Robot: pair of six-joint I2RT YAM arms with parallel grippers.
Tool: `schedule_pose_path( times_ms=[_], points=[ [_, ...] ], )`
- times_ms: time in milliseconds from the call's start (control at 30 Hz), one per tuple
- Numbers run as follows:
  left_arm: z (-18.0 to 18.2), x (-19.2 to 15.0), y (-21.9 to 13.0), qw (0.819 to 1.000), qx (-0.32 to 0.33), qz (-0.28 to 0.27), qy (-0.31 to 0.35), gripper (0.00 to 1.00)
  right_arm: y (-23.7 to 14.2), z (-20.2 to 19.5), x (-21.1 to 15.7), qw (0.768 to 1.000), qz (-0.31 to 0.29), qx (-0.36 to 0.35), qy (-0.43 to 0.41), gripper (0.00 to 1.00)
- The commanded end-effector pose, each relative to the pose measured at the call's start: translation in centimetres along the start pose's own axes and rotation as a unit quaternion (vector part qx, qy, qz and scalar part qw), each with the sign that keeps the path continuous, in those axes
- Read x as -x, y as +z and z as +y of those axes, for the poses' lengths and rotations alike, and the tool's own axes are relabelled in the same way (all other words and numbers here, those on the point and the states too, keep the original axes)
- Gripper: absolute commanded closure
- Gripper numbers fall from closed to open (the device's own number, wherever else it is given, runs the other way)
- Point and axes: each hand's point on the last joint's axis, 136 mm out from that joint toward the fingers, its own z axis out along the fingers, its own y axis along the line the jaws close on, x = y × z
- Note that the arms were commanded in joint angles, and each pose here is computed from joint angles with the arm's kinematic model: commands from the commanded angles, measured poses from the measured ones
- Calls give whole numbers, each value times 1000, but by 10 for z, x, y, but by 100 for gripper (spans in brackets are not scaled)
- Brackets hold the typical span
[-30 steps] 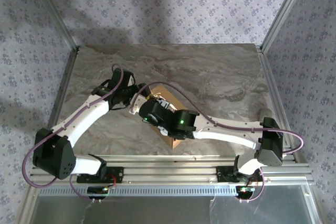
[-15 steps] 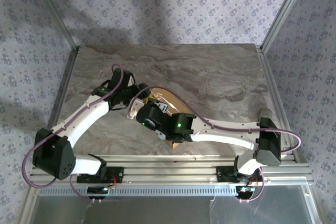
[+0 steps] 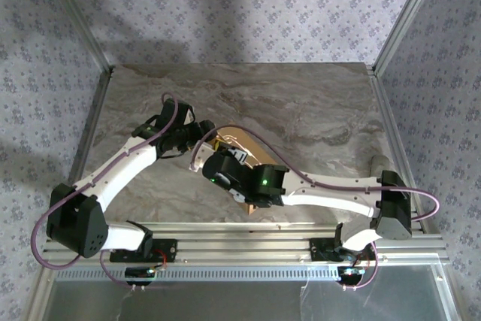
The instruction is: Unpack the express box
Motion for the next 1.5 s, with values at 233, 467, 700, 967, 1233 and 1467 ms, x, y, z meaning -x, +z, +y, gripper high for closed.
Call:
schedule_pose_path(
  times_ms=[233,467,700,967,1233,1467],
  points=[
    [42,-26,14,996,82,42,-9,25,-13,-8,-24,1000,29,-9,-3,100],
    [43,-24,13,996,82,38,-10,25,-17,-10,-28,999,31,-11,0,100],
    [41,-23,12,996,80,36,-8,25,-20,-7,-33,999,37,-13,-4,100],
    [40,-21,11,996,81,33,-8,25,-29,-8,-35,999,38,-18,-1,100],
    [40,-21,10,996,82,33,-8,25,-42,-13,-42,999,30,-13,35,100],
    [29,-13,3,997,79,19,10,25,-47,-14,-47,998,27,-3,60,100]
  ],
)
